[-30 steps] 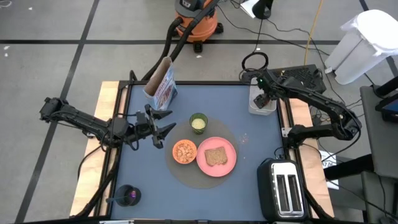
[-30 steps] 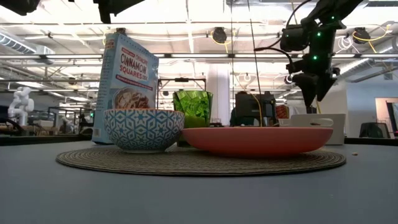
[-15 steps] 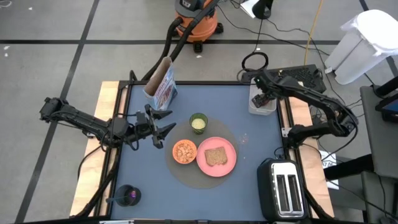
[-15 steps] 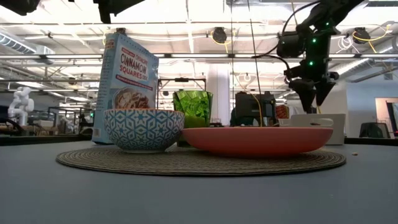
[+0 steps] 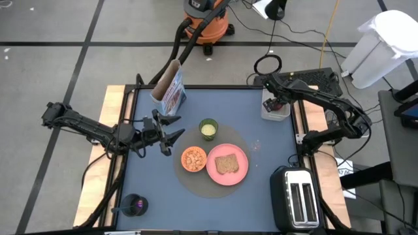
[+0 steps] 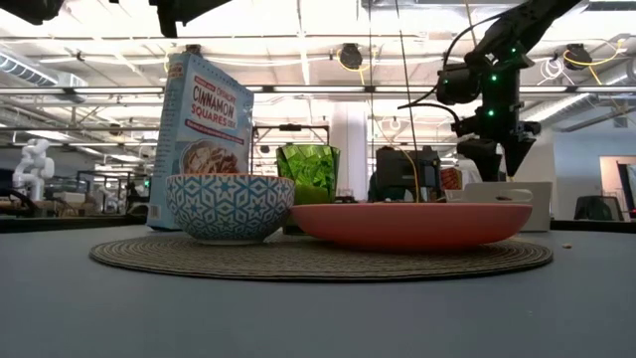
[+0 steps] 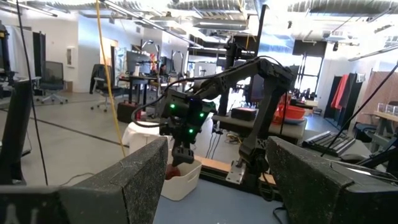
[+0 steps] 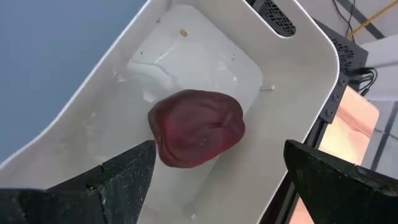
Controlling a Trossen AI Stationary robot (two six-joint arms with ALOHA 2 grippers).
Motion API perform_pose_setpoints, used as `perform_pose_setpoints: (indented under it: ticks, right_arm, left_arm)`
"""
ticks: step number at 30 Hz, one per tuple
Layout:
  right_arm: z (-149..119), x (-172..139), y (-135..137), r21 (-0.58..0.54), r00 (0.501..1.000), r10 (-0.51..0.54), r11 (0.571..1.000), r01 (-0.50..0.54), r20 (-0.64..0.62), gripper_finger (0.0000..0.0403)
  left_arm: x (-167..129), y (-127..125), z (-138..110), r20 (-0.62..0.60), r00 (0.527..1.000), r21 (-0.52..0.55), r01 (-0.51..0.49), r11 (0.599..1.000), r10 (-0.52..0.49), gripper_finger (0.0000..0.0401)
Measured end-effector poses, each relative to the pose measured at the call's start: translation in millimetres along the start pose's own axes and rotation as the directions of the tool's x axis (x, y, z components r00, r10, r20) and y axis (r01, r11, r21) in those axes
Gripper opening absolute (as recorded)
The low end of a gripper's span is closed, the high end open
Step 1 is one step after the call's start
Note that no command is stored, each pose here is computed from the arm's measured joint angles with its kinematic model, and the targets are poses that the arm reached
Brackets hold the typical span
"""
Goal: Arrange a breakfast setting
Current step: Put the apple on the gray table mat to the right side of the green cup
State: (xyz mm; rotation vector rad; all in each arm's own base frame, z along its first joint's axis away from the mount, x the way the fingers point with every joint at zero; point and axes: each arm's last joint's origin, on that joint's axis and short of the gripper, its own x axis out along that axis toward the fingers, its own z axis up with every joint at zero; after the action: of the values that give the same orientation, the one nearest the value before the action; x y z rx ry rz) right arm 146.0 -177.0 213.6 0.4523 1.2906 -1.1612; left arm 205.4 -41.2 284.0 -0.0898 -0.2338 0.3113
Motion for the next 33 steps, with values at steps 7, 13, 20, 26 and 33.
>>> perform_pose_setpoints:
  ticks: [7,13,20,26,33]
  right_arm:
    - [-0.1,0.0,0.1,0.121,1.000,0.003,0.993,-0.003,-0.001,0.0350]
    - [-2.9,-0.1,-0.4,0.319,1.000,-0.002,0.948,0.011,-0.029,0.0350]
    - [-3.7,-0.1,-0.5,0.545,0.999,-0.003,0.838,0.022,-0.036,0.0350]
    - [-3.8,1.6,0.9,0.647,1.000,0.000,0.762,0.015,-0.022,0.0350]
    - [-15.9,29.1,10.1,0.735,0.999,0.014,0.677,-0.044,0.047,0.0350]
  left_arm:
    - [0.0,0.0,0.0,0.000,1.000,0.003,0.000,1.000,0.000,0.0278]
    - [0.0,0.0,0.0,0.000,1.000,0.003,0.000,1.000,0.000,0.0278]
    - [0.0,0.0,-0.1,-0.001,1.000,0.004,0.000,1.000,0.000,0.0278]
    - [-0.1,-0.1,-3.9,-0.035,0.999,0.020,0.002,1.000,-0.001,0.0278]
    - [-0.1,-0.1,-5.2,-0.047,0.999,0.028,0.003,1.000,-0.001,0.0278]
